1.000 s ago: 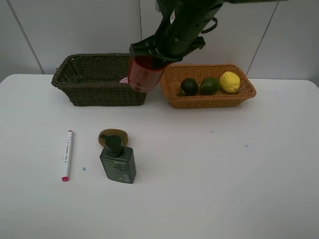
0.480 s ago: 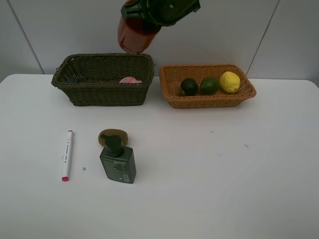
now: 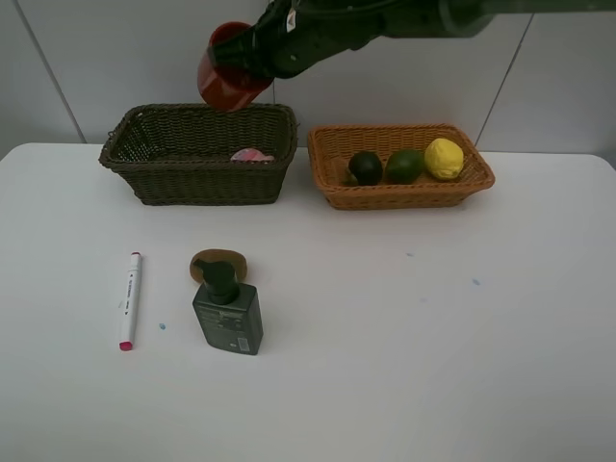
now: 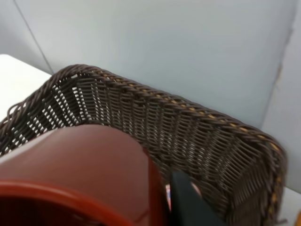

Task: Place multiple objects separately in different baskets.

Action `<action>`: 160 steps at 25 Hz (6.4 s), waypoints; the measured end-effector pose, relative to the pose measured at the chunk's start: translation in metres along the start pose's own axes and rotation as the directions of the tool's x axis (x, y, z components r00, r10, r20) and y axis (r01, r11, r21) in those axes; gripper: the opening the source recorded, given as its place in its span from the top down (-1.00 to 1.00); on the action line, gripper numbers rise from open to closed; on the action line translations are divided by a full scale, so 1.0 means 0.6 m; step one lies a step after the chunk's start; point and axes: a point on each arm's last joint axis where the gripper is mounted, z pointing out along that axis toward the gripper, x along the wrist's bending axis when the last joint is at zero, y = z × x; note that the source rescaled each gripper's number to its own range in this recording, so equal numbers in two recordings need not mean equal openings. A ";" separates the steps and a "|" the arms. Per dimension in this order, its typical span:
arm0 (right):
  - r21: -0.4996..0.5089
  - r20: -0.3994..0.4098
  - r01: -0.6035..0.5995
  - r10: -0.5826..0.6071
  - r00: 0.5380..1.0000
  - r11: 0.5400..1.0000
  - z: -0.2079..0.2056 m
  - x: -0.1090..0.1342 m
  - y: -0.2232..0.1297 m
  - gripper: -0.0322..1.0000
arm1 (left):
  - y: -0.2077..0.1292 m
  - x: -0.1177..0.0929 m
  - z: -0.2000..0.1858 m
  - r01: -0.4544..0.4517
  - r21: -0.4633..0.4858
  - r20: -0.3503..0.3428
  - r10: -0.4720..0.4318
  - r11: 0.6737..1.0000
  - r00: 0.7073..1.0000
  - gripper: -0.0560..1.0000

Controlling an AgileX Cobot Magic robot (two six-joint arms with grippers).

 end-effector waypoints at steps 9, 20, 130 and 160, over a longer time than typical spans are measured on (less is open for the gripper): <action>-0.020 -0.009 0.001 -0.001 1.000 1.000 0.082 0.005 -0.025 0.94 | 0.000 0.000 0.000 0.000 0.000 0.000 0.000 1.000 1.000 -1.00; 0.010 0.042 -0.023 0.023 0.999 1.000 0.149 -0.039 -0.054 0.94 | 0.000 0.000 0.000 0.000 0.000 0.000 0.000 1.000 1.000 -1.00; 0.100 0.165 0.029 -0.045 0.985 0.995 -0.713 -0.067 -0.267 -0.99 | 0.000 0.000 0.000 0.000 0.000 0.000 0.000 1.000 1.000 -1.00; -0.081 0.333 -0.108 0.129 0.934 0.991 -0.774 -0.054 -0.374 -0.99 | 0.000 0.000 0.000 0.000 0.000 0.000 0.000 1.000 1.000 -1.00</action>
